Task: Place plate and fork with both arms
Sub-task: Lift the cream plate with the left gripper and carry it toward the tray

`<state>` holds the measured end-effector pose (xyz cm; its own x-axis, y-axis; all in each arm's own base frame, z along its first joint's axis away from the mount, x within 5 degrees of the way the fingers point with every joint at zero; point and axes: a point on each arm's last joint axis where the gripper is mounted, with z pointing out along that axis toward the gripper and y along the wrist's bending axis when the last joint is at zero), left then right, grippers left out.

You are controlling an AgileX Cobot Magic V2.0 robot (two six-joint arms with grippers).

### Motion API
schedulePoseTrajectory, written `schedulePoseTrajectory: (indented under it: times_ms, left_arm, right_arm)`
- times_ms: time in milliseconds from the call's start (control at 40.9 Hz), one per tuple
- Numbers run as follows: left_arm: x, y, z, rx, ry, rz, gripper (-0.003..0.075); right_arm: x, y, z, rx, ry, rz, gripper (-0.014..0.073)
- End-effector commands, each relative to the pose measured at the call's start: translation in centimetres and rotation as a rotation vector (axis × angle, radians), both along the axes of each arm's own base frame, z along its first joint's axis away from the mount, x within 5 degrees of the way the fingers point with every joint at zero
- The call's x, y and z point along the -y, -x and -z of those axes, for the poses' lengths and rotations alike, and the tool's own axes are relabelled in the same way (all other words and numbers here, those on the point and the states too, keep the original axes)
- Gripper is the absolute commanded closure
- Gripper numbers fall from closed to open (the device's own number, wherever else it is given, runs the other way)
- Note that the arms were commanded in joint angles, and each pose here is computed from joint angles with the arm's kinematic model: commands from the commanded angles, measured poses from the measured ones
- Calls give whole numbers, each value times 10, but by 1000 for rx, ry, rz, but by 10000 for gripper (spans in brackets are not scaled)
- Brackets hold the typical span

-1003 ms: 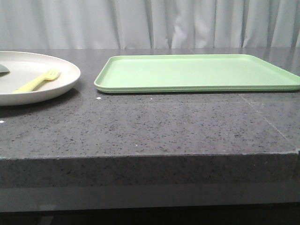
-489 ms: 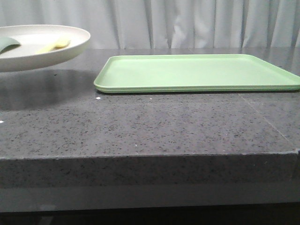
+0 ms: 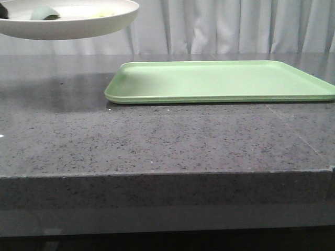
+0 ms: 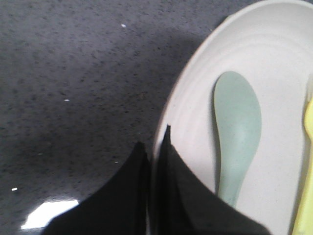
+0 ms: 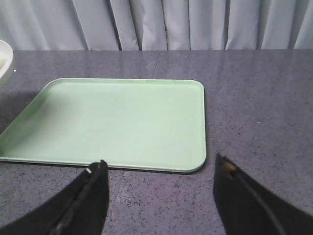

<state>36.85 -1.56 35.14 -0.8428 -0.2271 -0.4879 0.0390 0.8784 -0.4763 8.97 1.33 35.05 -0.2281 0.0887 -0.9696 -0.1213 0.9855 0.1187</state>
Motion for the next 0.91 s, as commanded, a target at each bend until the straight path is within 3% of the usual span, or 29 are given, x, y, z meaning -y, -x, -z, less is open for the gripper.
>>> schedulePoseTrajectory:
  times_ms: [0,269,514,881]
  left_arm:
    - [27,-3,-26,93,81,-2,738]
    - [104,-24,-13,89,138,98,738]
    - [156,-38,7,58,175,144,738]
    - [189,-49,27,103,159,90,738]
  right_arm:
    - [1,-1,-17,97,-10,14,103]
    - [1,-1,-17,97,-10,14,103]
    - [1,-1,-17,96,-10,14,103]
    - [1,-1,-17,93,-10,14,103]
